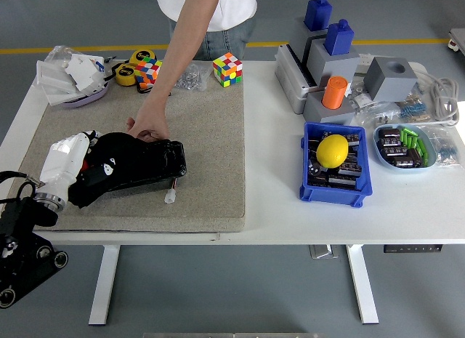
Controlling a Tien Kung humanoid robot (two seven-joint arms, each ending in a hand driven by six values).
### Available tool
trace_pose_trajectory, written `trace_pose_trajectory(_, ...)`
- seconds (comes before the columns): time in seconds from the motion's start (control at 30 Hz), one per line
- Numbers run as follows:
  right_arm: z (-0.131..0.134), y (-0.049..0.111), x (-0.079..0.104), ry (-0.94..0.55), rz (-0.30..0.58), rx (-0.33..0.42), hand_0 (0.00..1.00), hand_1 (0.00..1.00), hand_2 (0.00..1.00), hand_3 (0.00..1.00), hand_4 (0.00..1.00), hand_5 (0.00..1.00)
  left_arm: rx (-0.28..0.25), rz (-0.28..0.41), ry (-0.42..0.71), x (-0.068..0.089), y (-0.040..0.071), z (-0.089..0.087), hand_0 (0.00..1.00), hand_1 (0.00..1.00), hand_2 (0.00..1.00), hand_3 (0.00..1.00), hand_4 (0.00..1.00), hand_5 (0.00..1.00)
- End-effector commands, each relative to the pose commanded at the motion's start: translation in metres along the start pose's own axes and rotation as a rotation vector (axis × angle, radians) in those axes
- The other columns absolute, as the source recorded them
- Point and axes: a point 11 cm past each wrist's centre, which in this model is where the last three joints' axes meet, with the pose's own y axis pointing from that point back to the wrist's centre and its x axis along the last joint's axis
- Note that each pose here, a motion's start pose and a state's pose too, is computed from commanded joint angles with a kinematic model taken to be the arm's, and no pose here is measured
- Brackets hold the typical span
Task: Pick the rag up,wipe the panel,place it on the desk
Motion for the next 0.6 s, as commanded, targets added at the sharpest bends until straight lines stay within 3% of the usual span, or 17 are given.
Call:
trace_pose_trajectory(0.37, 0.0, 0.0, 0.0, -0.001, 0.001, 0.002, 0.75, 0.637, 0.689, 0.59, 0.955, 0.572, 0.053, 0.057, -0.01, 0.02, -0.001, -0.022, 0.188, 0.064, 0.26, 0.571, 0.501, 0.102)
trace_pose_trajectory(0.6, -0.001, 0.0, 0.001, -0.003, 0.003, 0.004, 0.75, 0.636, 0.689, 0.589, 0.954, 0.571, 0.084, 0.069, -0.015, 0.025, 0.002, -0.036, 0.188, 0.064, 0.26, 0.57, 0.499, 0.1)
